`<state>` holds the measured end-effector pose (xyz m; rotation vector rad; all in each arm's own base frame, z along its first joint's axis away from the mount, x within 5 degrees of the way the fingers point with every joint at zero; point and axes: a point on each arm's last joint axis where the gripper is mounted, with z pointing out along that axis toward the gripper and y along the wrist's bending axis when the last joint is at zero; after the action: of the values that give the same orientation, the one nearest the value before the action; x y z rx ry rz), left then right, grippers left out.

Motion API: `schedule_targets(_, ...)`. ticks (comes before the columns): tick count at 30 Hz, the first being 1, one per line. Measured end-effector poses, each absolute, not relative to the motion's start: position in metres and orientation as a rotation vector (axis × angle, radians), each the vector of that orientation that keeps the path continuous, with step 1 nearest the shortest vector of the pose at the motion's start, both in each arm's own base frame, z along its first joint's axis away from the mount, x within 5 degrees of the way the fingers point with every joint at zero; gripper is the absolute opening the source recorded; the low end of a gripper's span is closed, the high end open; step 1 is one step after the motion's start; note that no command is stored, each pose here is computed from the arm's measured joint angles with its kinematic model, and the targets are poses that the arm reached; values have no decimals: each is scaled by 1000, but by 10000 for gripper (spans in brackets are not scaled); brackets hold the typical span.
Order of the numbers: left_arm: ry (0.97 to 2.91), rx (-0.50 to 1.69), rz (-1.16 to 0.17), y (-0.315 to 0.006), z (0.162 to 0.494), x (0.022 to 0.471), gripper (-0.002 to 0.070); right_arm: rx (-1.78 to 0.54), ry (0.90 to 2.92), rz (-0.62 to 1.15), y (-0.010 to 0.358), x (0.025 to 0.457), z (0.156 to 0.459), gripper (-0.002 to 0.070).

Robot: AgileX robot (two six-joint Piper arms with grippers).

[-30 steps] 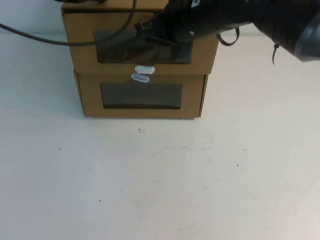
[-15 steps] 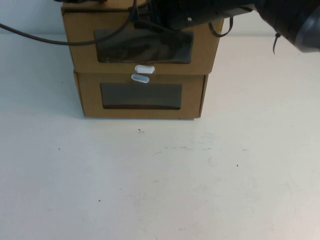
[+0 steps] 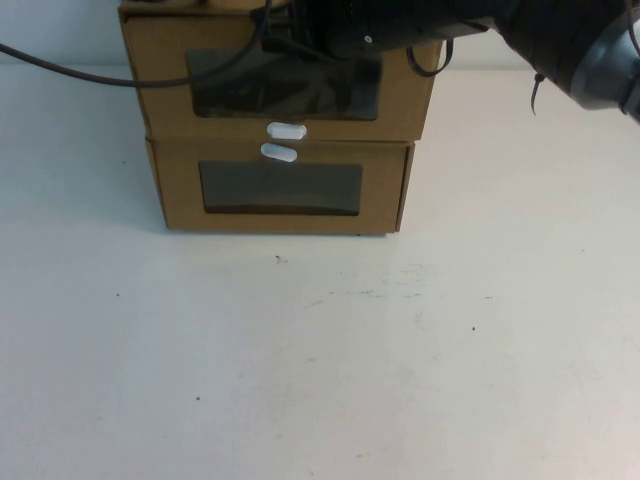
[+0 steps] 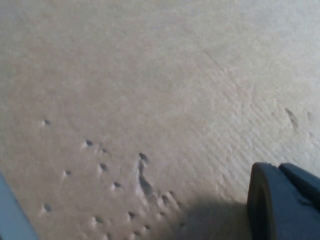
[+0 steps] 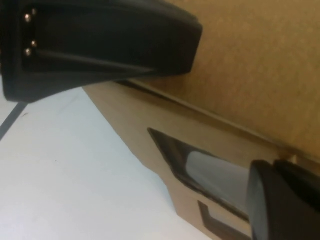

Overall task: Close the shoe box
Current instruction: Close the shoe box with your right arm

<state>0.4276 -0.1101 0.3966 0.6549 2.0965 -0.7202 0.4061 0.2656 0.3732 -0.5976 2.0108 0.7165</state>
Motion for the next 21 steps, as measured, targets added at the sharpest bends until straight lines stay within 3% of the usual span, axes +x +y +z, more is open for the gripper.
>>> schedule_targets(14,2096,659,-764,-112,397,426,-3,-540,2029,798,261,411,373,-13)
schedule_targets(21,2100,663,-767,-112,397,425,-3,-649,2047,737,256,405,376,-12)
